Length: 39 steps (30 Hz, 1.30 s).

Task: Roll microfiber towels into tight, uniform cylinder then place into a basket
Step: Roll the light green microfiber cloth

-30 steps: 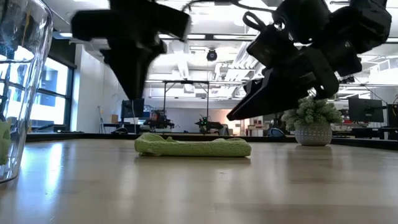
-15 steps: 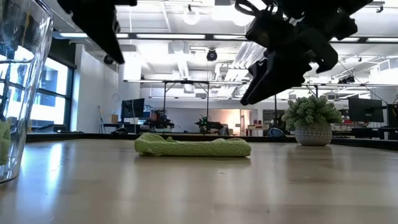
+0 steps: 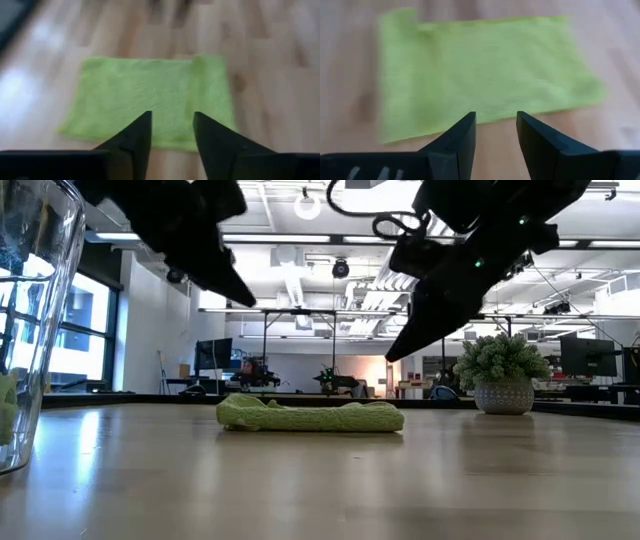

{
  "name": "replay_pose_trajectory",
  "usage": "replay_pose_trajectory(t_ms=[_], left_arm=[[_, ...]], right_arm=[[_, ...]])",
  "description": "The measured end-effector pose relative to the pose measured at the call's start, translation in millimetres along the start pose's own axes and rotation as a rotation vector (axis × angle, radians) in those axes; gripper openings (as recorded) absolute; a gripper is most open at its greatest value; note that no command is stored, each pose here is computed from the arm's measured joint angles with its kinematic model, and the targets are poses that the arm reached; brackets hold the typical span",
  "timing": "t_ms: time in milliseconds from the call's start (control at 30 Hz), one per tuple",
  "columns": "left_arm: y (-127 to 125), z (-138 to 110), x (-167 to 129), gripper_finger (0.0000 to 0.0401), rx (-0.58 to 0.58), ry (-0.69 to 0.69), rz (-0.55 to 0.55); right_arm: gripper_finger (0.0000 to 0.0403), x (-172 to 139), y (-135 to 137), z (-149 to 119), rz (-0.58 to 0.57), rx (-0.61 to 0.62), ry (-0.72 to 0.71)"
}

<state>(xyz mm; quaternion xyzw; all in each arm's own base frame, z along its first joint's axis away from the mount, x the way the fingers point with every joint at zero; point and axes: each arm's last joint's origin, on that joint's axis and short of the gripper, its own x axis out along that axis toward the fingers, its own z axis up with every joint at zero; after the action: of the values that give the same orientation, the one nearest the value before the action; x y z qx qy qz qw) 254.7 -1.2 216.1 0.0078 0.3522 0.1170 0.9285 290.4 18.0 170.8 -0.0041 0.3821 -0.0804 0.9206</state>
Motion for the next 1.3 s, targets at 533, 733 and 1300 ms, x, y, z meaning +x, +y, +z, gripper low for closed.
replay_pose_trajectory(t_ms=[533, 733, 1300], left_arm=[[-28, -33, 63, 0.0178, 0.349, 0.187, -0.2], [-37, -45, 75, 0.0177, 0.562, 0.232, -0.229], [-63, -50, 67, 0.0177, 1.167, 0.194, -0.151]], right_arm=[[0.0135, 4, 3, 7, 0.097, -0.198, -0.08], [0.0135, 19, 20, -3, 0.143, -0.265, -0.055], [0.0135, 23, 55, -12, 0.262, -0.351, -0.081]])
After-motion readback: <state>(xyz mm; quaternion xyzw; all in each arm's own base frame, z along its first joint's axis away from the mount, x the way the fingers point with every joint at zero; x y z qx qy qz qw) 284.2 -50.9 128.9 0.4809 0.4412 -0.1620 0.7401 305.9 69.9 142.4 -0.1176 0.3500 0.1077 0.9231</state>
